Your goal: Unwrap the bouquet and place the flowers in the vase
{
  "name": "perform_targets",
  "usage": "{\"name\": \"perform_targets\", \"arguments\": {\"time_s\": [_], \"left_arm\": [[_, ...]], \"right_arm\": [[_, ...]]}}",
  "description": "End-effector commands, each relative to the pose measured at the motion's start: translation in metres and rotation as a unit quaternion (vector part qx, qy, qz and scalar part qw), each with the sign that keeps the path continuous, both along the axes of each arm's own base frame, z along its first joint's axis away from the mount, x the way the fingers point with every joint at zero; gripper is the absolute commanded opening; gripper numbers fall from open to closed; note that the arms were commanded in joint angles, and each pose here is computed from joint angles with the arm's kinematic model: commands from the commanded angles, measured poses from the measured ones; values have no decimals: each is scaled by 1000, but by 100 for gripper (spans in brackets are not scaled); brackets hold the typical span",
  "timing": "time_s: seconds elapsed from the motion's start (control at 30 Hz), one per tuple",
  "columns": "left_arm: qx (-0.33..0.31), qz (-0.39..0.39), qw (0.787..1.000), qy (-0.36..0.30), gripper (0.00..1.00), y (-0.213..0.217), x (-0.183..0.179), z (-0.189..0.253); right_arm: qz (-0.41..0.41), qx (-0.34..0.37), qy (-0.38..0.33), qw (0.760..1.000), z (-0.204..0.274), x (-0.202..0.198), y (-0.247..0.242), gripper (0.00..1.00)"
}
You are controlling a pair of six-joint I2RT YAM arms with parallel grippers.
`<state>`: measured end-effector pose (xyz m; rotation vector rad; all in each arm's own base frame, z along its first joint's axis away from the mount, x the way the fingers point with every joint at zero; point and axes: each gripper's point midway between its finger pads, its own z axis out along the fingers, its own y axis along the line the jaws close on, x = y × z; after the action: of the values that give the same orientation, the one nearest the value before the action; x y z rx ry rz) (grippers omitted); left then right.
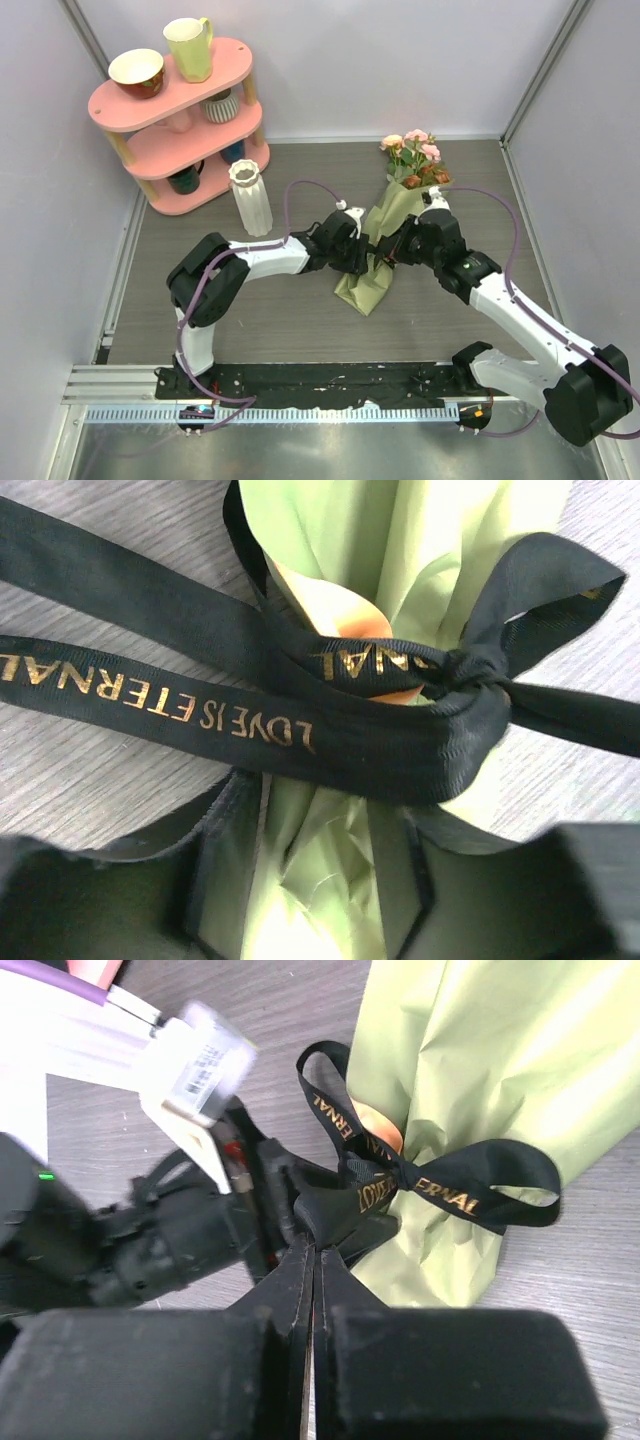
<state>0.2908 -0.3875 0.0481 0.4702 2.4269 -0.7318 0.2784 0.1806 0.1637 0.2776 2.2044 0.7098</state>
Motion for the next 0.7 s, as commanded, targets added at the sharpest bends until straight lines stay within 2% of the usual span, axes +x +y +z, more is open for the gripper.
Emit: {"name": "perform_targets", "arguments": {"time_s": [0.0, 0.17, 0.37, 0.53, 0.67], "left_arm": [[20, 21, 1000, -5, 43, 6, 10, -12], [24, 29, 999, -1, 36, 14, 5, -20], [26, 33, 999, 0, 34, 17, 4, -22], [18, 35, 999, -4, 34, 18, 3, -16], [16, 34, 999, -6, 34, 18, 4, -14]], "right_arm": [[2, 39, -66, 997, 63, 9, 7, 1], [-18, 28, -129, 991, 125, 14, -6, 1], [-48, 32, -205, 977, 196, -1, -31, 1], [-85, 14, -213, 973, 203, -21, -59, 1], [-161, -20, -234, 959, 207, -41, -105, 1]]}}
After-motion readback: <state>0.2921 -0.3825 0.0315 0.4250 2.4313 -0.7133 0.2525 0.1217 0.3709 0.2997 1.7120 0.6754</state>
